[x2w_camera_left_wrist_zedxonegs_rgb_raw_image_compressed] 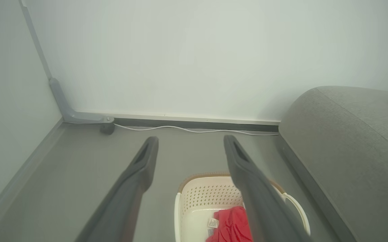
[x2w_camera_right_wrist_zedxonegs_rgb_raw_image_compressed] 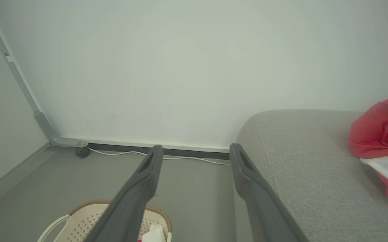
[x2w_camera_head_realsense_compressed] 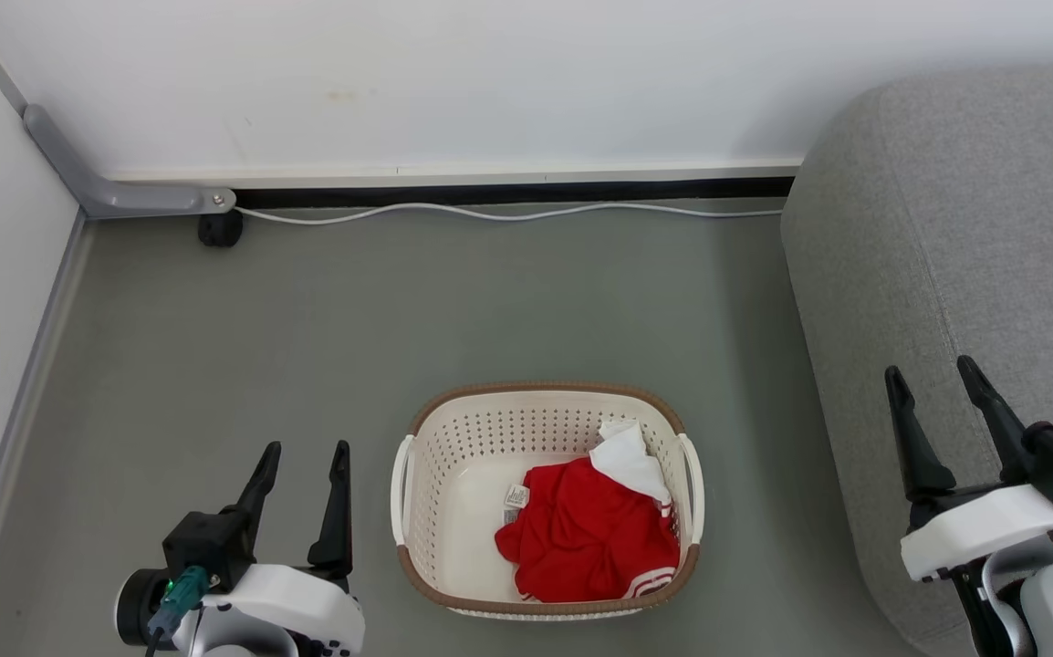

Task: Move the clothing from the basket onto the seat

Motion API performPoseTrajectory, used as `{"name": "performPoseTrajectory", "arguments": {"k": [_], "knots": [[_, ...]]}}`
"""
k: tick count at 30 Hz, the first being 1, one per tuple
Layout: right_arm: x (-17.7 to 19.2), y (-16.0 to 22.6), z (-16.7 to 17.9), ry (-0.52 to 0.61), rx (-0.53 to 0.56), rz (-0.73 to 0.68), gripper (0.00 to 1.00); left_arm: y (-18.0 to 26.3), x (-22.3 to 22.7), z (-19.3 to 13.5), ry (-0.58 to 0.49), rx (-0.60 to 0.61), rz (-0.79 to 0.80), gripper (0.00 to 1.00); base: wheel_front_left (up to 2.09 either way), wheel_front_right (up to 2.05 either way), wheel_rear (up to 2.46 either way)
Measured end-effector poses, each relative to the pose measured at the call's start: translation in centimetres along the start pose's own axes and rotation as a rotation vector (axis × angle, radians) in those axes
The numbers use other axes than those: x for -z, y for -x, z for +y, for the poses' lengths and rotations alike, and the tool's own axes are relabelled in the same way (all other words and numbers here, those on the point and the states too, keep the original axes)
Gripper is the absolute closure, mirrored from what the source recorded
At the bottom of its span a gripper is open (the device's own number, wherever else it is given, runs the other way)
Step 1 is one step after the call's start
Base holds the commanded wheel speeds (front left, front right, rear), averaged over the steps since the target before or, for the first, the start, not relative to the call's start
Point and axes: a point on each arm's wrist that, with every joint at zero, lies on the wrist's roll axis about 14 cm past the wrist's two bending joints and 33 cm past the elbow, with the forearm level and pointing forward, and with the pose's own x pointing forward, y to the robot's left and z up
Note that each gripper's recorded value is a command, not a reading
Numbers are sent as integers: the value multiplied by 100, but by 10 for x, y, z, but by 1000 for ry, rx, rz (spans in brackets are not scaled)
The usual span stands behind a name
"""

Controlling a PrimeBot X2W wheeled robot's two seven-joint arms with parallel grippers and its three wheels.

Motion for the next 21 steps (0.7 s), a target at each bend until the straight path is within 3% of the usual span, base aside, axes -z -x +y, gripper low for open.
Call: {"name": "performPoseTrajectory", "arguments": {"k": [21], "knots": [[-1,-65,-8,4,-35,-41,0,-68,71,-70,51,189,192,0,0,0,0]]}}
